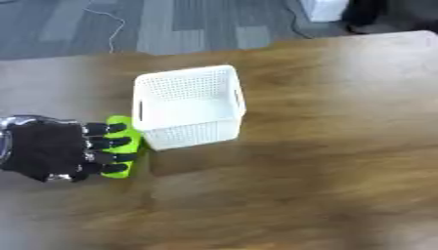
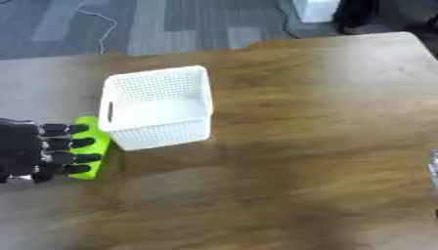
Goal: Pick up objects on the table and place them in the box.
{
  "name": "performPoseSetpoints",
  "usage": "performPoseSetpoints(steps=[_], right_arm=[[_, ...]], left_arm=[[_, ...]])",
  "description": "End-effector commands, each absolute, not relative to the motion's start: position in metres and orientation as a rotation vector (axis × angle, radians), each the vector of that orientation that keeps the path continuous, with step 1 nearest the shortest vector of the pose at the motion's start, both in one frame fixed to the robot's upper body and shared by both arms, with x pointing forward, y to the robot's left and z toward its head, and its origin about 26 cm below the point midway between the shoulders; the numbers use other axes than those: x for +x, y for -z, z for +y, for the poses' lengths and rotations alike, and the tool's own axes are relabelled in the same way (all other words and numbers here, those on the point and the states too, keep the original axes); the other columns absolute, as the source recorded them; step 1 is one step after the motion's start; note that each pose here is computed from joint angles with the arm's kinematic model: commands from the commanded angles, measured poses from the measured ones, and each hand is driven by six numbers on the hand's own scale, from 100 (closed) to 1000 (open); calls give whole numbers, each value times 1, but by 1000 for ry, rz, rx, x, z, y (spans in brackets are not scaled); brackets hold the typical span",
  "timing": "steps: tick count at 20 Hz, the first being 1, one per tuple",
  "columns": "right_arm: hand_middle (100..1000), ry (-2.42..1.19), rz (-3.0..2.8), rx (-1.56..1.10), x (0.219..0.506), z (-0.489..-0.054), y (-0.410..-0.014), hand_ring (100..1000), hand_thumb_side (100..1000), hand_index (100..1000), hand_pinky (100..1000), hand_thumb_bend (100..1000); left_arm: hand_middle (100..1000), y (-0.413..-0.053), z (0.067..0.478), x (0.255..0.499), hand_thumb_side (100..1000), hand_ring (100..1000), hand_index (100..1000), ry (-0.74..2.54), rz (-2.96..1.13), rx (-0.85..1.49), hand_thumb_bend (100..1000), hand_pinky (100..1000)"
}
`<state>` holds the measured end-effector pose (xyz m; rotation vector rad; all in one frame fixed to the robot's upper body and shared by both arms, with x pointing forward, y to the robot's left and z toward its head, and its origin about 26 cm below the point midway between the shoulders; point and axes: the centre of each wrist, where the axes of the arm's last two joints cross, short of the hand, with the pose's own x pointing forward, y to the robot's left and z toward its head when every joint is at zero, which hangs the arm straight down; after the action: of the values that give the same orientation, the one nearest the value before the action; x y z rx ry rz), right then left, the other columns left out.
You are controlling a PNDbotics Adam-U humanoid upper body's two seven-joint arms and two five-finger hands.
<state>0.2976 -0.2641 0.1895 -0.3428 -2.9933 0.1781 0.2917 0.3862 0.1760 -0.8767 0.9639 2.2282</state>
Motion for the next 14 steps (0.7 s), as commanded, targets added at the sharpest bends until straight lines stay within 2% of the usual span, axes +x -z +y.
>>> performPoseSetpoints(steps=[1, 4, 14], right_arm=[[494, -192, -3021, -355, 296, -267, -197, 469, 1000, 574, 353, 288], [494, -193, -3021, -355, 296, -267, -197, 469, 1000, 574, 353, 287], [494, -186, -3026, -339, 297, -264, -198, 468, 1000, 574, 351, 286]], left_arm=[[1000, -191, 398, 296, 614, 953, 1000, -2236, 1148, -546, 790, 978], [1000, -189, 407, 297, 616, 967, 1000, -2263, 1101, -569, 808, 1000], [1000, -179, 415, 301, 607, 963, 1000, -2292, 1058, -597, 833, 985]])
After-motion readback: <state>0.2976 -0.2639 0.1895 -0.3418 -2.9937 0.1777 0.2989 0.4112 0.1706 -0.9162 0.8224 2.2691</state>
